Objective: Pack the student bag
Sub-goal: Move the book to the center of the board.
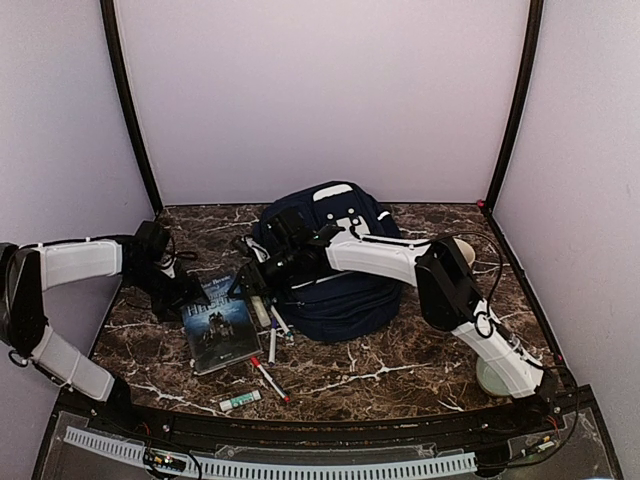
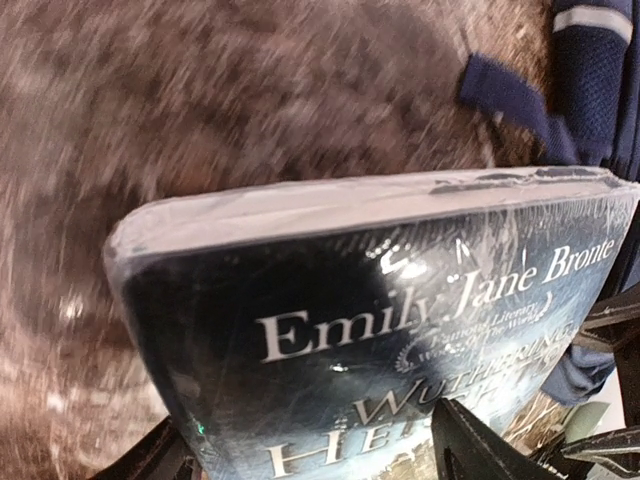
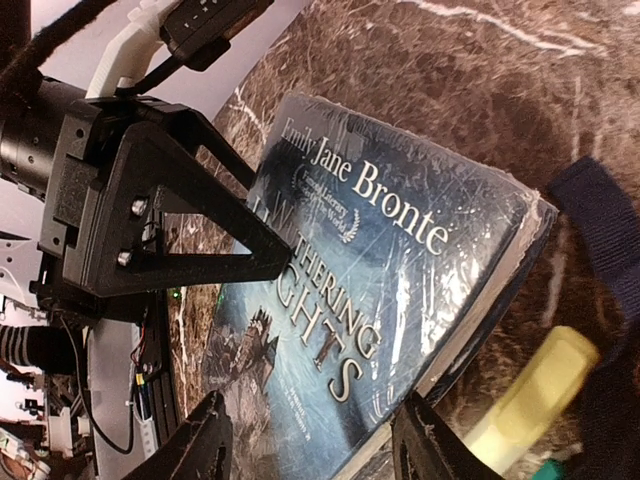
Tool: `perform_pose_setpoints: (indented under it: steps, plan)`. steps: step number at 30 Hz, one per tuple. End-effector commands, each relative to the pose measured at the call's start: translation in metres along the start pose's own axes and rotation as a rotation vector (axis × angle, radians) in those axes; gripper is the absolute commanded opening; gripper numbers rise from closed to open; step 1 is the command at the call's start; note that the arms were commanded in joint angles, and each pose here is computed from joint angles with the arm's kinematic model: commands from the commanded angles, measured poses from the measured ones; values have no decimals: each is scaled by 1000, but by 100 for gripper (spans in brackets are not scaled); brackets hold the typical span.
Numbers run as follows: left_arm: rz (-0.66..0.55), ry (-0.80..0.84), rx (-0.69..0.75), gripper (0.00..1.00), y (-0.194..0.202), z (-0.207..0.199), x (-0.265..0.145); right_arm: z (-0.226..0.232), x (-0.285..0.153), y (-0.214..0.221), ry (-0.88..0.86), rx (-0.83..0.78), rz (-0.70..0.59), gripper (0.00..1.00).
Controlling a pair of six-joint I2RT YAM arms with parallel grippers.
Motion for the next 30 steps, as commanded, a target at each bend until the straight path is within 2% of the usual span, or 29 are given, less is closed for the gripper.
perform_pose_setpoints:
  steps: [1,7,12,20,23,30]
  plan:
    - [-122,172,101,80,-53,-54,-2,51,-34,-46,-112,-145,-132,54]
    - [-76,259,106,78,-76,-79,27,47,-61,-60,-90,-143,-172,55]
    - [-64,261,132,78,-85,-96,44,43,-81,-72,-53,-145,-214,55]
    - [-25,199,115,78,-87,-84,71,-31,-108,-52,155,20,-222,57]
    - [-21,185,126,78,-86,-81,72,-44,-115,-37,177,58,-204,57]
    - [-75,161,157,81,-72,-74,44,-34,-121,-14,131,90,-147,56]
Point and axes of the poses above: each gripper's point midway between its finger pads, its own x axis out along the fingers, its own z axis along the line the jaws close on, y = z × x, the point moved 3 cm from there along -x, back along the fingers, and after that the axes turned 2 degrees about x, right-handed, at the moved point
